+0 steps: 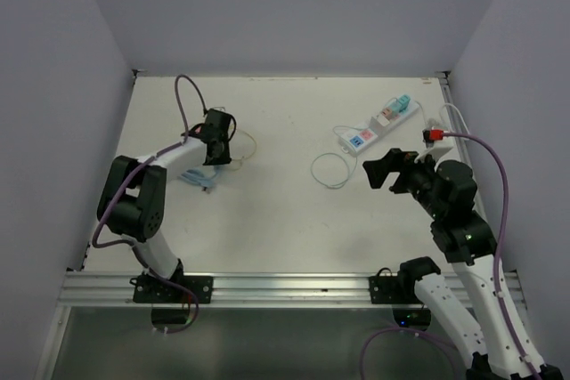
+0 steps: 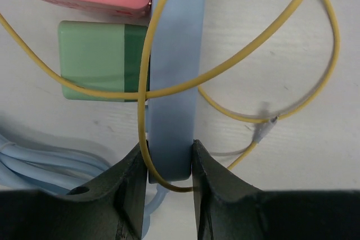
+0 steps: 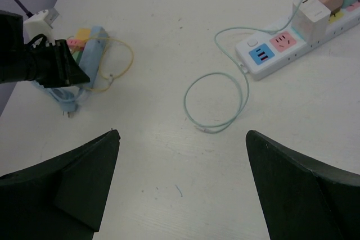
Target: Pull the plug off the socket
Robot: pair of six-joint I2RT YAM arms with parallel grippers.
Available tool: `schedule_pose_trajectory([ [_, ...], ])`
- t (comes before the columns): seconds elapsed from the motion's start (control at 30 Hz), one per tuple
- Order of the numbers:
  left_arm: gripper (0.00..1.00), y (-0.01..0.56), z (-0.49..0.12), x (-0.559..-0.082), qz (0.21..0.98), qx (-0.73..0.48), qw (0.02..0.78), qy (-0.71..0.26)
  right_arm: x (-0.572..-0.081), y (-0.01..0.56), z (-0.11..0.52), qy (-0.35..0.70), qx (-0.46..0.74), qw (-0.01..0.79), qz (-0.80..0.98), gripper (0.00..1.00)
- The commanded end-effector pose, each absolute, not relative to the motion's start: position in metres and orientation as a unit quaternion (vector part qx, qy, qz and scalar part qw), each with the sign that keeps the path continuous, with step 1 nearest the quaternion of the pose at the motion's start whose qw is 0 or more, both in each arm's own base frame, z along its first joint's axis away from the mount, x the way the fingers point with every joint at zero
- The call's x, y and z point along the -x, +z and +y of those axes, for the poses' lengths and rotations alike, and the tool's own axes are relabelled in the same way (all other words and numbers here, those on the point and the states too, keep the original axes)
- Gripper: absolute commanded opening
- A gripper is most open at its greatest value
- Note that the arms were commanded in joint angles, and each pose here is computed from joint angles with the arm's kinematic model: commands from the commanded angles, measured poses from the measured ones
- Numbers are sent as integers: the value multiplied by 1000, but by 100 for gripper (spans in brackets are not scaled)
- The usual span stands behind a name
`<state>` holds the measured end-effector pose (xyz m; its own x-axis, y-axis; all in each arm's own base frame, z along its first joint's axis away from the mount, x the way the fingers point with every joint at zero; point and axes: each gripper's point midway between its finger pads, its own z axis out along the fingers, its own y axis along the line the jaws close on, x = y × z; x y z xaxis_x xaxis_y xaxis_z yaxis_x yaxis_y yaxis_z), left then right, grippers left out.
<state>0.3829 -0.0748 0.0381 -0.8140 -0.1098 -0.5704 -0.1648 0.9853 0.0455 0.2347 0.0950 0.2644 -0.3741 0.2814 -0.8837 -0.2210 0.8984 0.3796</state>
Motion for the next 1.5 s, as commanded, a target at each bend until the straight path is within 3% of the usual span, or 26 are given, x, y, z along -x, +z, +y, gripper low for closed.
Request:
schedule_pose_trajectory([
  [0.0, 3, 48, -129, -358, 951, 82, 298, -28, -238, 267, 108, 252, 1, 558, 791, 99],
  [0.13, 13, 49, -182, -326, 951, 52, 299, -52, -241, 261, 110, 255, -1, 548, 797, 99],
  [0.23, 31, 55, -219, -310, 950, 26, 296, -91, -243, 253, 116, 265, 3, 534, 803, 99],
  [0.3, 37, 62, -238, -303, 948, 11, 296, -118, -245, 248, 119, 269, 5, 524, 808, 99],
  [0.4, 60, 79, -256, -294, 943, -4, 293, -156, -244, 243, 125, 279, 18, 512, 812, 99],
  [0.43, 75, 85, -256, -291, 942, -3, 294, -161, -244, 242, 127, 283, 23, 509, 812, 99],
  [0.53, 88, 116, -257, -289, 931, -3, 315, -183, -245, 240, 135, 300, 33, 498, 813, 99],
  [0.63, 95, 143, -254, -285, 924, -11, 329, -197, -248, 234, 143, 315, 30, 478, 820, 99],
  [0.9, 100, 203, -212, -295, 904, -45, 376, -199, -262, 192, 168, 292, 7, 440, 849, 99],
  [1.1, 99, 192, -128, -321, 907, 10, 393, -152, -270, 166, 219, 280, 6, 413, 867, 99],
  [1.33, 96, 150, -81, -315, 913, 47, 390, -111, -291, 149, 267, 222, -5, 436, 872, 98],
  [1.47, 96, 136, -66, -314, 917, 60, 380, -104, -310, 149, 297, 210, -16, 452, 867, 93],
])
